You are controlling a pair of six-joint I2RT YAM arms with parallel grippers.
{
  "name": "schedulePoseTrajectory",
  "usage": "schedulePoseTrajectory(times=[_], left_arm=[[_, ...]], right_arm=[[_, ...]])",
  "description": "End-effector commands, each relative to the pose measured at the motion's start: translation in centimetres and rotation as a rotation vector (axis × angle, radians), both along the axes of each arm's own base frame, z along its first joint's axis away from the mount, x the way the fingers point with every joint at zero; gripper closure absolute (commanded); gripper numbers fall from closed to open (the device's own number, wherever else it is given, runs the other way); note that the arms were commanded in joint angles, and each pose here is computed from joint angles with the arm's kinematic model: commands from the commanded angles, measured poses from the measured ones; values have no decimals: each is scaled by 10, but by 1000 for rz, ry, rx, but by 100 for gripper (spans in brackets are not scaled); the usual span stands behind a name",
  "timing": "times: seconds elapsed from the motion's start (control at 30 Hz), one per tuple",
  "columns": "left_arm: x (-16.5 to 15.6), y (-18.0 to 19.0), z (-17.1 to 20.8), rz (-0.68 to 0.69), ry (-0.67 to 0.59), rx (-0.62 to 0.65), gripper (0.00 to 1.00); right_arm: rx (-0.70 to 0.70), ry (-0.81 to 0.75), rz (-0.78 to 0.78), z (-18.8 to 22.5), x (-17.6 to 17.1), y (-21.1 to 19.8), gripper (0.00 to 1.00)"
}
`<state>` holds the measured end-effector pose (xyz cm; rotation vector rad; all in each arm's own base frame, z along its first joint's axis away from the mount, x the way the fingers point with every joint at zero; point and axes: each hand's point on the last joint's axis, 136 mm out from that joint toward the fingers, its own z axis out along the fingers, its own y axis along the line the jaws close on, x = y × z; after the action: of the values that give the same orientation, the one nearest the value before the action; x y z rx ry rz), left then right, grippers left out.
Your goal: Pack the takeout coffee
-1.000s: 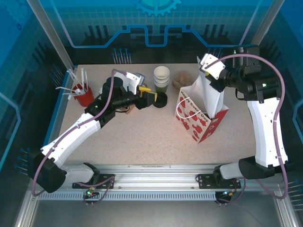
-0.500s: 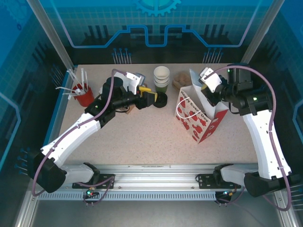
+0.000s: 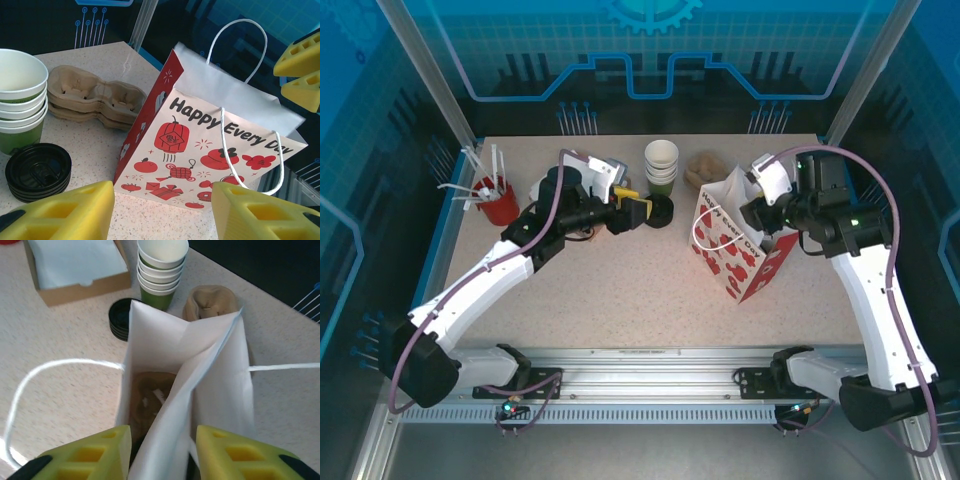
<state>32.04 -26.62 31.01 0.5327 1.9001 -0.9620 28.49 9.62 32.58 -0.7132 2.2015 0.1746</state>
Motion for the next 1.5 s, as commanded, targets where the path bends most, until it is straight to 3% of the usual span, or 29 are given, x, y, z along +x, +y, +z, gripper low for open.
schedulePoseTrajectory(times=[0.0,0.23,0.47,0.57,0.83,0.97,1.23,1.37,1.47], left_arm=[[-1,-3,-7,-9,-8,7,44],[-1,-2,-10,-4,3,22,44],[1,7,-22,50,26,49,43],[3,21,-31,126,27,73,40],[2,40,-38,224,6,60,29],[-5,29,-43,164,78,34,28],[-35,-16,-27,-55,176,-103,27],[-51,-54,-10,-165,235,-207,25],[-53,-80,-8,-215,258,-203,26]], right_arm=[[108,77,9,1,-2,19,56],[69,123,-59,-17,24,15,54],[48,101,-155,-15,20,-1,55],[96,41,-136,-6,11,5,47],[101,-98,-317,3,-12,-32,31],[109,-76,-414,-1,-21,-57,22],[379,15,-450,-8,-8,-60,15],[360,9,-487,-14,-3,-67,15],[309,-14,-540,-19,1,-80,15]])
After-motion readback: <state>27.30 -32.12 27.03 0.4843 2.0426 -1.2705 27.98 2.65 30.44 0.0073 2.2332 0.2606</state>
